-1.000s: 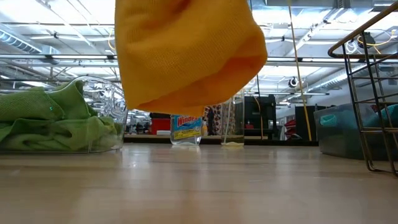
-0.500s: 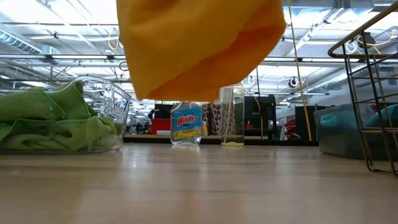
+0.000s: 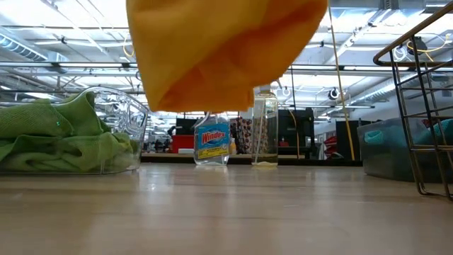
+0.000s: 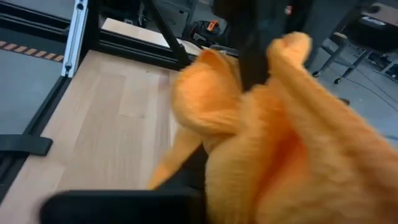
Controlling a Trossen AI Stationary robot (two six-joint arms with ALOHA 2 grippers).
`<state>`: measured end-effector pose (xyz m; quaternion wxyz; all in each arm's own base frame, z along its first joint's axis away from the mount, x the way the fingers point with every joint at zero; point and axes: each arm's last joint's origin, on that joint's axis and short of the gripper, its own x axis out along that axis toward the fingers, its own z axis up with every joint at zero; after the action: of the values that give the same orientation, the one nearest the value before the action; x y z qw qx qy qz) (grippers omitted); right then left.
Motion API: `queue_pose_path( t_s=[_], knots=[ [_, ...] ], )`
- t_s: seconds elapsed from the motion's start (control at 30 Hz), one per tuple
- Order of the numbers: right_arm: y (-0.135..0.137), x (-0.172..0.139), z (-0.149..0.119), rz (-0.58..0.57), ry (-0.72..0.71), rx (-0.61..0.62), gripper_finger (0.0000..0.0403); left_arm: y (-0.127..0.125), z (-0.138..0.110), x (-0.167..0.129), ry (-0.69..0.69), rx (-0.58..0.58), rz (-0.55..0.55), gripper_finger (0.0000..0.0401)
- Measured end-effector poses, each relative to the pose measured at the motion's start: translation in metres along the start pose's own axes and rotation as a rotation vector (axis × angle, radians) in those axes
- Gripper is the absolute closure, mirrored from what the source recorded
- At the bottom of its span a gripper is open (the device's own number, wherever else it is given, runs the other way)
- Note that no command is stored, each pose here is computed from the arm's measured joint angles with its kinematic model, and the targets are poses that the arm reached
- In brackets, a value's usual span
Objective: Sort microfiber towel by color & place in baskets
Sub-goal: Put the yellow microfiber cloth into the metal wire basket
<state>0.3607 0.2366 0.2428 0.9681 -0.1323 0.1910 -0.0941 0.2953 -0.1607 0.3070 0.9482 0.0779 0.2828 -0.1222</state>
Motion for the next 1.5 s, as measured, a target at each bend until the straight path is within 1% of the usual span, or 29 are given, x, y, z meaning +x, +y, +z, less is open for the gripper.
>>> queue_pose_path(
  t_s=[0.03, 0.07, 0.13, 0.2, 0.23, 0.33, 0.4, 0.5, 0.63, 0.83, 0.97, 1.07, 1.17, 1.2, 1.23, 1.3, 1.33, 1.4, 1.5],
  knots=[
    [0.0, 0.0, 0.0, 0.0, -0.002, -0.002, 0.037, 0.0, 0.0, 0.0, -0.001, -0.001, 0.0, 0.0382],
    [0.0, 0.0, 0.002, 0.0, -0.003, -0.006, 0.0384, -0.001, 0.0, 0.0, -0.002, -0.001, -0.001, 0.038],
    [0.0, -0.001, 0.005, 0.003, -0.009, -0.002, 0.0388, -0.003, 0.0, 0.0, -0.005, 0.001, -0.005, 0.0368],
    [0.0, -0.002, 0.009, 0.009, -0.017, 0.005, 0.0391, -0.006, 0.001, -0.001, -0.014, -0.021, -0.012, 0.0348],
    [0.002, -0.003, 0.01, 0.017, -0.02, 0.006, 0.0396, -0.008, 0.001, -0.002, -0.018, -0.037, -0.018, 0.0333],
    [0.006, -0.01, 0.017, 0.048, -0.027, 0.024, 0.0398, -0.017, 0.002, -0.004, -0.035, -0.035, -0.019, 0.0283],
    [0.01, -0.016, 0.022, 0.063, -0.022, 0.06, 0.0399, -0.022, 0.001, -0.006, -0.039, -0.037, 0.011, 0.0248],
    [0.015, -0.031, 0.032, 0.081, 0.032, 0.112, 0.04, -0.03, -0.002, -0.008, -0.053, -0.065, 0.076, 0.0201],
    [0.018, -0.061, 0.046, 0.092, 0.139, 0.17, 0.0401, -0.043, -0.009, -0.012, -0.059, -0.079, 0.179, 0.0162],
    [0.016, -0.115, 0.068, 0.107, 0.244, 0.242, 0.0402, -0.061, -0.023, -0.017, -0.076, -0.118, 0.274, 0.0153],
    [0.011, -0.149, 0.076, 0.126, 0.332, 0.279, 0.0402, -0.067, -0.038, -0.016, -0.079, -0.147, 0.328, 0.0153],
    [0.002, -0.172, 0.076, 0.123, 0.449, 0.317, 0.0402, -0.068, -0.05, -0.013, -0.066, -0.184, 0.342, 0.0153],
    [-0.008, -0.189, 0.067, 0.079, 0.633, 0.358, 0.0402, -0.067, -0.059, -0.009, -0.069, -0.221, 0.363, 0.0153],
    [-0.008, -0.192, 0.065, 0.075, 0.686, 0.391, 0.0403, -0.066, -0.062, -0.009, -0.067, -0.231, 0.37, 0.0153],
    [-0.007, -0.193, 0.063, 0.097, 0.72, 0.408, 0.0403, -0.066, -0.063, -0.008, -0.067, -0.24, 0.373, 0.0153],
    [-0.005, -0.194, 0.061, 0.128, 0.757, 0.383, 0.0403, -0.066, -0.063, -0.008, -0.071, -0.251, 0.374, 0.0153],
    [-0.004, -0.193, 0.06, 0.133, 0.787, 0.389, 0.0403, -0.066, -0.063, -0.007, -0.076, -0.255, 0.373, 0.0153],
    [-0.002, -0.187, 0.057, 0.128, 0.825, 0.4, 0.0403, -0.066, -0.06, -0.007, -0.094, -0.26, 0.372, 0.0153],
    [0.0, -0.178, 0.048, 0.109, 0.878, 0.372, 0.0403, -0.067, -0.056, -0.007, -0.135, -0.256, 0.369, 0.0153]
  ],
)
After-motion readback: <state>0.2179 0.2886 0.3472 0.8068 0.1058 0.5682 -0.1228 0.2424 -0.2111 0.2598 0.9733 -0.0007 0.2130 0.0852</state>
